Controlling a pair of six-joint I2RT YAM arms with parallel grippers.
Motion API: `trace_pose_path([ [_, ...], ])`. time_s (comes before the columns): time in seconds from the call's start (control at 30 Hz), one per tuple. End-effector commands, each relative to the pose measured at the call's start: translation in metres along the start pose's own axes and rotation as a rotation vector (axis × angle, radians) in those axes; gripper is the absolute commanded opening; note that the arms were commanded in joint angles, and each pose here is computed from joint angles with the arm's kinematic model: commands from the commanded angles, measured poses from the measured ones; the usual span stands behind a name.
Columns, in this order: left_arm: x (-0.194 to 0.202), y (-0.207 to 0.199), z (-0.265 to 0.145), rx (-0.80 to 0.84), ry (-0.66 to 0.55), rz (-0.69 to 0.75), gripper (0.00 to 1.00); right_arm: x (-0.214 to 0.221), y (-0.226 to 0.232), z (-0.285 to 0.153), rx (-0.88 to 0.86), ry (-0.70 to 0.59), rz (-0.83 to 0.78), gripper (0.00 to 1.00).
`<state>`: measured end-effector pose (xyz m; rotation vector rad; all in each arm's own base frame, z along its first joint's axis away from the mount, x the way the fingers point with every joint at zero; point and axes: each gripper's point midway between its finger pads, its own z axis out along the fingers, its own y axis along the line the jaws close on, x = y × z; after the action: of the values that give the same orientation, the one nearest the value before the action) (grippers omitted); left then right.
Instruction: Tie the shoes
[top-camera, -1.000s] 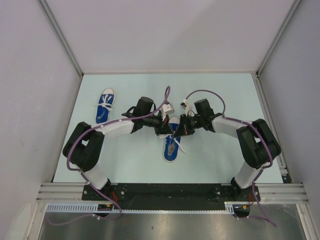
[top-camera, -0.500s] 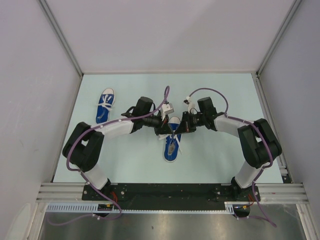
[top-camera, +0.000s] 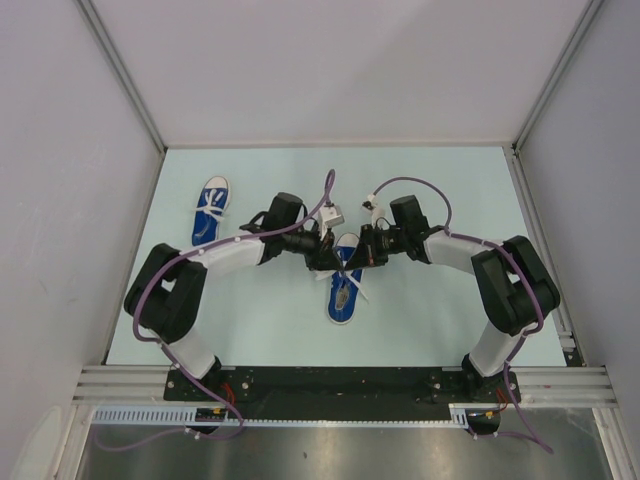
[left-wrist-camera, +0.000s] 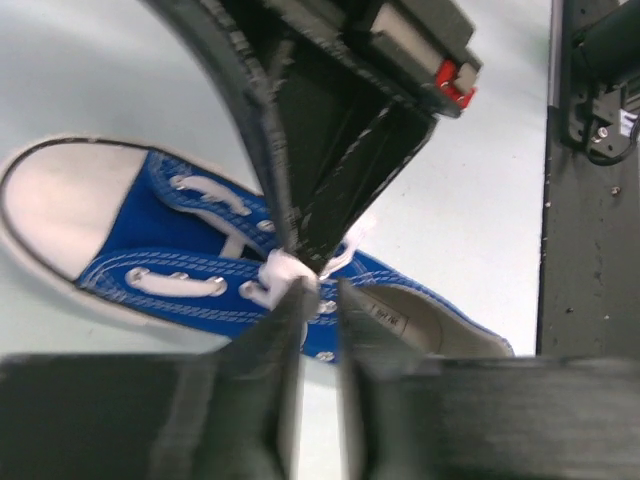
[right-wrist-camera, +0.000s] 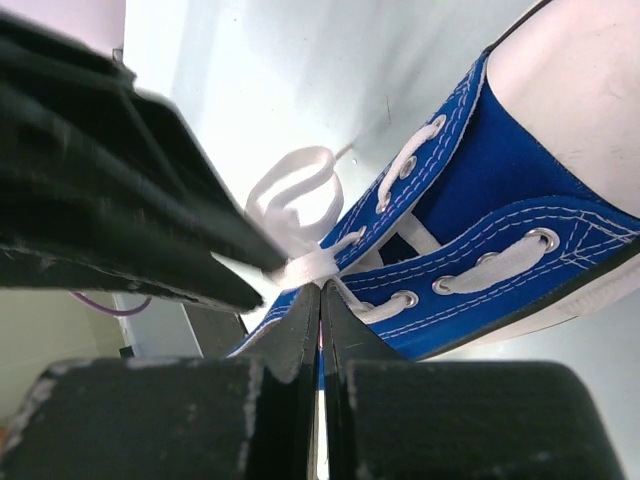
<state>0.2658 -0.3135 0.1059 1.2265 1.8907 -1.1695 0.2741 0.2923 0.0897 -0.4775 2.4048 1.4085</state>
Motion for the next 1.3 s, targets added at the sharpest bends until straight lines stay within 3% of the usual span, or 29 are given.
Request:
trace_pose_path([
  [0.0, -0.036, 0.002, -0.025, -0.002, -0.081, 0.080, 0.31, -0.013, 0.001, 0.000, 0.014, -0.023, -0.046, 0.00],
  [0.23, -0.050, 0.019, -0.045, -0.072, -0.103, 0.147, 0.39, -0.007, -0.001, -0.002, 0.026, -0.002, -0.043, 0.00],
  [0.43, -0.034, 0.053, -0.035, -0.141, -0.004, 0.088, 0.33, -0.007, 0.000, -0.003, 0.026, -0.003, -0.047, 0.00],
  [0.83, -0.016, 0.024, -0.007, 0.008, 0.081, 0.076, 0.26, -0.010, 0.004, -0.001, 0.012, -0.011, -0.048, 0.00],
  [1.27, -0.017, 0.013, 0.004, 0.067, 0.086, 0.058, 0.26, -0.009, 0.007, 0.000, -0.002, -0.005, -0.050, 0.00],
])
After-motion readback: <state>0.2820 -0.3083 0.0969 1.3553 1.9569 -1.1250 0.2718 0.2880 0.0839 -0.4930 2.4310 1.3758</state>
